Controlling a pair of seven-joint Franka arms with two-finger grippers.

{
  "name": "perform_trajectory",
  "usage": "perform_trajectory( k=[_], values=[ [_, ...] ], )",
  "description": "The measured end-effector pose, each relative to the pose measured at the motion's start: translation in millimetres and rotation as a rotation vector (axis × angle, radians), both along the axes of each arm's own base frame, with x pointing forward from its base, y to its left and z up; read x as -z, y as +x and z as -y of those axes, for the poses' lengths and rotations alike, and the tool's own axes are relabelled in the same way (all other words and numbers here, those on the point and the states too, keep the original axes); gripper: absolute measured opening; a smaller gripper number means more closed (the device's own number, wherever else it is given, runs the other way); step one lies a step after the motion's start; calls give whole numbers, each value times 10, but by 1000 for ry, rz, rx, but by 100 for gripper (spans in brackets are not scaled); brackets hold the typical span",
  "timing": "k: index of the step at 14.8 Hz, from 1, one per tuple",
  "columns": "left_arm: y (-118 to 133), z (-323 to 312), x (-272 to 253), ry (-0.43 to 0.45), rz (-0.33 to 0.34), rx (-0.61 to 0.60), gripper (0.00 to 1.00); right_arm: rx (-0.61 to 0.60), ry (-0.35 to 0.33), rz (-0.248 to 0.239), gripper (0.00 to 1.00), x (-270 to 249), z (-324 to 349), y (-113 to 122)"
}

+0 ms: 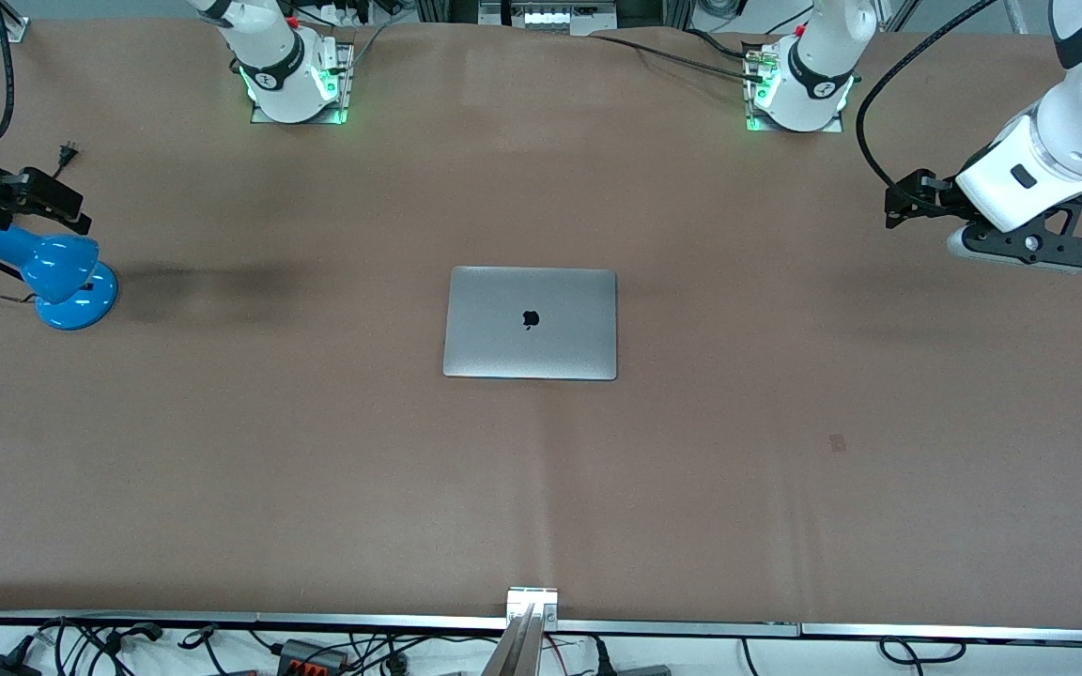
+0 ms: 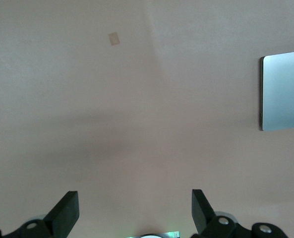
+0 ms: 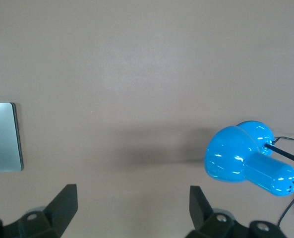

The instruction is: Close laptop with both arms from behind

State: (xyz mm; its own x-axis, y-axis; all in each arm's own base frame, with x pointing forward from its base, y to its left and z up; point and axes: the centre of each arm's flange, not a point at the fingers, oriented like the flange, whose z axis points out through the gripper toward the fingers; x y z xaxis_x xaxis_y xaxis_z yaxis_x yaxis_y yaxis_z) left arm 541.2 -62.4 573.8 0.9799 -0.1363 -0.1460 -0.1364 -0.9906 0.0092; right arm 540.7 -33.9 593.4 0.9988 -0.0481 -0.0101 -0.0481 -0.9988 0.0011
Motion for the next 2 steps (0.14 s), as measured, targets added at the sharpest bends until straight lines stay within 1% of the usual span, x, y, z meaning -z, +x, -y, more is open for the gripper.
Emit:
perform_trajectory(
  k=[2],
  values=[
    [1, -6, 2, 0, -1, -1, 100, 0, 0, 1, 100, -5, 0, -2]
  ],
)
